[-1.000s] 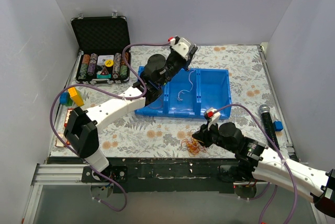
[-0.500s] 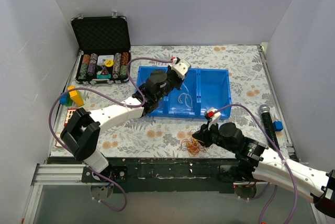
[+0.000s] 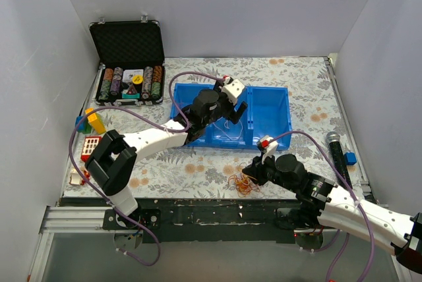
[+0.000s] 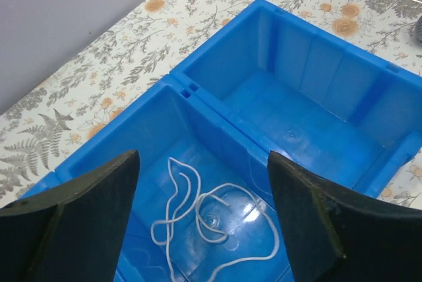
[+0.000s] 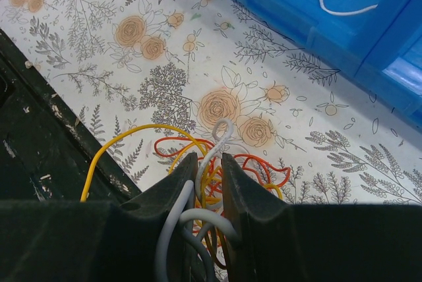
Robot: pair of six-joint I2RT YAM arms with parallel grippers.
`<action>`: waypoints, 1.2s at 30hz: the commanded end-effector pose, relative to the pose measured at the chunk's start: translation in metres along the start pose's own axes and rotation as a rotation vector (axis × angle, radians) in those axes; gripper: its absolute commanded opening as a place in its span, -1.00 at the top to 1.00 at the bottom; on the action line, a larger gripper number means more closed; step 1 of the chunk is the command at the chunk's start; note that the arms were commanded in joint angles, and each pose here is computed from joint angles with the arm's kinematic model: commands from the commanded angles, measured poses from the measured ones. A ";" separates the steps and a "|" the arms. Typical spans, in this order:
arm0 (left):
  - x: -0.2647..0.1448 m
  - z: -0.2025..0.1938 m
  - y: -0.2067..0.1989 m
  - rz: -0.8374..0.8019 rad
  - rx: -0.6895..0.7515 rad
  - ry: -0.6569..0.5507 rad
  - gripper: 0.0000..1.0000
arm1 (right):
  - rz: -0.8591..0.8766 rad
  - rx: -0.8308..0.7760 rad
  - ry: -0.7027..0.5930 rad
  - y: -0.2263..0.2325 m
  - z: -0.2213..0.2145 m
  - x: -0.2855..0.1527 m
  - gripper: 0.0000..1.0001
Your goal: Untangle the cables
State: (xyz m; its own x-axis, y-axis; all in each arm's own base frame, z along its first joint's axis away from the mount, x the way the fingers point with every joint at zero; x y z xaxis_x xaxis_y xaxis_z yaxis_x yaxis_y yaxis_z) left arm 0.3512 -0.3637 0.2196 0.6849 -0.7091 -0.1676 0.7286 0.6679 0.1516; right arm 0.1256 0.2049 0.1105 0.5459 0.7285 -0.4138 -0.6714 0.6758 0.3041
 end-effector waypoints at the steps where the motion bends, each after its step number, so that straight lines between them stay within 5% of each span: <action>1: -0.003 0.032 0.010 0.018 -0.002 -0.055 -0.65 | 0.002 0.010 -0.055 0.005 0.021 -0.003 0.43; 6: -0.017 0.049 0.017 0.025 0.039 -0.078 -0.89 | 0.007 0.008 -0.060 0.006 0.022 -0.003 0.43; 14: -0.101 0.019 -0.063 -0.555 0.183 0.021 -0.96 | 0.023 0.003 -0.075 0.010 0.029 -0.003 0.43; 24: -0.133 -0.043 -0.097 -0.709 0.005 0.195 -0.96 | 0.142 -0.028 -0.136 0.034 0.056 -0.011 0.44; 36: -0.129 -0.081 -0.124 -0.848 -0.015 0.211 -0.53 | 0.187 -0.032 -0.139 0.045 0.067 -0.025 0.51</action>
State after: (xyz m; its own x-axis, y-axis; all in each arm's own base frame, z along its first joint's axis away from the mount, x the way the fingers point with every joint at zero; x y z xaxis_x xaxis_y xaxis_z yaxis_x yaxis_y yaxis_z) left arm 0.1848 -0.3245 0.1341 -0.0316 -0.8825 -0.4692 0.9931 0.0252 -0.1143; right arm 0.1190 0.2220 0.1713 0.4880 0.8269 -0.2795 -0.7588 0.5601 0.3325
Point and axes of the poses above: each gripper's point midway between its finger pads, its own x axis out along the fingers, its own y axis along the line the jaws close on, z = x × y, the point moved 2 cm from there along -x, back along the fingers
